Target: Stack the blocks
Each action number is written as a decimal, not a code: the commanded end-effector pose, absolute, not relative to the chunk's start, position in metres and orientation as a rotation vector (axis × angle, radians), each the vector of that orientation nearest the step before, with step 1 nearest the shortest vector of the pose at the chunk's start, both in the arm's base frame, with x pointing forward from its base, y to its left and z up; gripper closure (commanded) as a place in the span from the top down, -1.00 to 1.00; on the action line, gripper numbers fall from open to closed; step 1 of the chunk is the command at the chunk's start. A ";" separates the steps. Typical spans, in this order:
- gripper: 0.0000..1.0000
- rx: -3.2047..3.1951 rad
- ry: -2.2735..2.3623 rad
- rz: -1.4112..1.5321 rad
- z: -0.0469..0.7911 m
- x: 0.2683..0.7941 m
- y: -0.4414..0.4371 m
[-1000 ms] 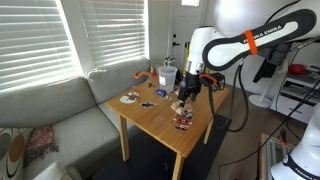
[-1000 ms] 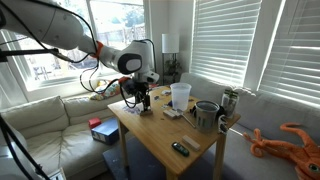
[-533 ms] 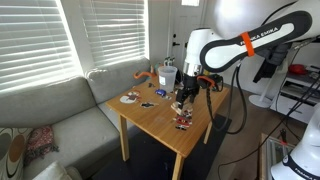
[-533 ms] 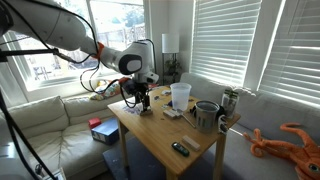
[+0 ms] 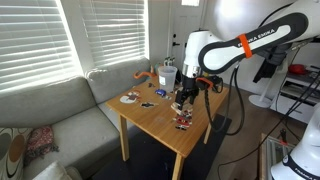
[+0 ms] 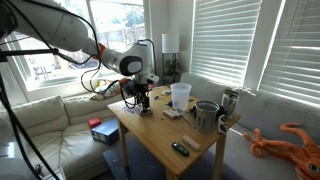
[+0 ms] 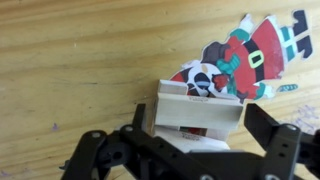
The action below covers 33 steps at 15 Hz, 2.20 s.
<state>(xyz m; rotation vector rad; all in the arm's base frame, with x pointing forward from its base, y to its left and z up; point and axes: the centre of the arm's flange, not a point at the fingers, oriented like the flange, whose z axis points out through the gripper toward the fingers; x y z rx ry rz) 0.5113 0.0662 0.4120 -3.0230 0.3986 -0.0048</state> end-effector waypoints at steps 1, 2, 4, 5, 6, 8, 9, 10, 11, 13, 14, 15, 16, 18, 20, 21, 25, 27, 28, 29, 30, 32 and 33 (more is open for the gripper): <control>1.00 -3.024 0.431 0.003 0.413 0.519 0.074; 1.00 -3.024 0.427 0.006 0.413 0.519 0.074; 1.00 -3.029 0.430 0.006 0.412 0.519 0.075; 1.00 -3.031 0.436 0.010 0.411 0.519 0.075; 1.00 -3.036 0.439 0.011 0.411 0.520 0.075; 1.00 -3.041 0.448 0.011 0.410 0.520 0.074; 1.00 -3.041 0.453 0.013 0.409 0.521 0.075; 0.92 -3.040 0.457 0.015 0.409 0.521 0.075; 0.47 -3.038 0.460 0.017 0.409 0.522 0.075; 0.39 -3.038 0.469 0.016 0.408 0.523 0.075; 0.27 -3.037 0.472 0.015 0.409 0.523 0.075; 0.22 -3.036 0.475 0.011 0.410 0.523 0.075; 0.22 -3.036 0.476 0.013 0.410 0.524 0.075; 0.22 -3.035 0.477 0.015 0.410 0.523 0.075; 0.22 -3.031 0.479 -0.006 0.417 0.518 0.073; 0.22 -3.032 0.478 -0.014 0.422 0.516 0.072; 0.22 -3.046 0.519 -0.051 0.440 0.508 0.066; 0.22 -3.042 0.546 -0.060 0.447 0.507 0.064; 0.22 -3.039 0.553 -0.064 0.449 0.507 0.063; 0.22 -3.038 0.570 -0.074 0.451 0.509 0.061; 0.22 -3.032 0.583 -0.081 0.452 0.510 0.058; 0.22 -3.024 0.616 -0.093 0.452 0.515 0.053; 0.22 -3.021 0.627 -0.098 0.451 0.517 0.051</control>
